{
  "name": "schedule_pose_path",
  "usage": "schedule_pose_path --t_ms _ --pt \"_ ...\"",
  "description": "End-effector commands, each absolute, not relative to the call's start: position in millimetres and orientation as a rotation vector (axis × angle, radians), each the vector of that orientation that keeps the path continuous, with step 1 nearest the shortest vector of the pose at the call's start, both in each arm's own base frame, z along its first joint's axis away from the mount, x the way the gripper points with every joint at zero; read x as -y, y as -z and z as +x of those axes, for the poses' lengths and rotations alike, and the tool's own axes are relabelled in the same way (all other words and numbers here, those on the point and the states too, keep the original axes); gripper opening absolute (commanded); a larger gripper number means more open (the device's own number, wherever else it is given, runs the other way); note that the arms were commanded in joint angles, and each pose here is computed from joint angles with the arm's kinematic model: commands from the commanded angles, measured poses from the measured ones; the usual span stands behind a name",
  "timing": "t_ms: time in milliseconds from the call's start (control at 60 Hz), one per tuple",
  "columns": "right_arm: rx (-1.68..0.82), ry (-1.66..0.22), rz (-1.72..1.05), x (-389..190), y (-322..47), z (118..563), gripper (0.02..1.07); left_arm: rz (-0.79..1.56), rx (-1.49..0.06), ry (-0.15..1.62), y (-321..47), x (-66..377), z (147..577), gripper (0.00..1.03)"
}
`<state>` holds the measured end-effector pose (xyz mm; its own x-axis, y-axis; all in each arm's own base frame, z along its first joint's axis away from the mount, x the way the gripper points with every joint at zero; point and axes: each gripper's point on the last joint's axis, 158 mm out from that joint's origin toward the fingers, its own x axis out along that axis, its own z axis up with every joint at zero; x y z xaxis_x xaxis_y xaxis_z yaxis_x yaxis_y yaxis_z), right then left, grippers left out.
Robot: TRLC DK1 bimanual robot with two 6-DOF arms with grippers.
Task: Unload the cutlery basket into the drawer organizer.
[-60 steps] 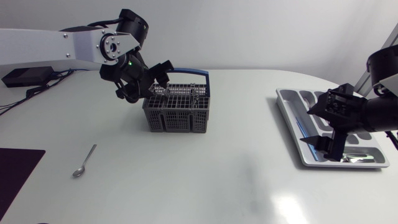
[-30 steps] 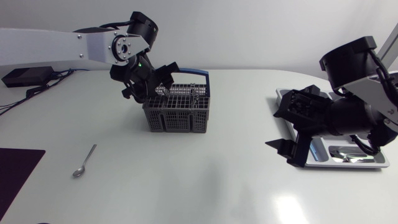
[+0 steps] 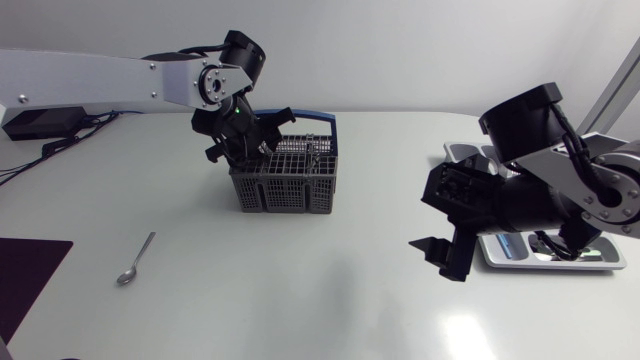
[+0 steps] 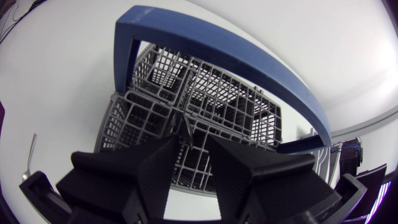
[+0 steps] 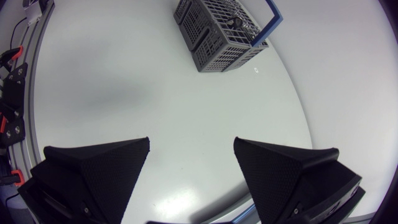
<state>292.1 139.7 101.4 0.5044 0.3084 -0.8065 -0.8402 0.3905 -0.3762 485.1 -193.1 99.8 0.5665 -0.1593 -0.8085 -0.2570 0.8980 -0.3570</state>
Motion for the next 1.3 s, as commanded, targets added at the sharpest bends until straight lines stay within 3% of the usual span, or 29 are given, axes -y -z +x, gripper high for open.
schedule_pose_path --t_ms 0,500,783,1283 --pt "-0.747 -0.824 -0.872 -141.3 -87.6 285.4 0.99 -0.484 -0.972 -0.083 -98.5 193.8 490.8 0.29" --pt "-0.753 -0.84 -0.876 -145.7 -83.5 280.0 0.99 -0.462 -0.971 -0.108 -91.3 191.3 491.6 0.2" --pt "-0.755 -0.85 -0.884 -149.0 -81.9 275.8 0.99 -0.448 -0.965 -0.122 -89.9 188.8 491.2 0.06" --pt "-0.755 -0.857 -0.904 -153.9 -78.7 272.1 0.99 -0.45 -0.961 -0.123 -95.1 184.0 486.4 0.04"
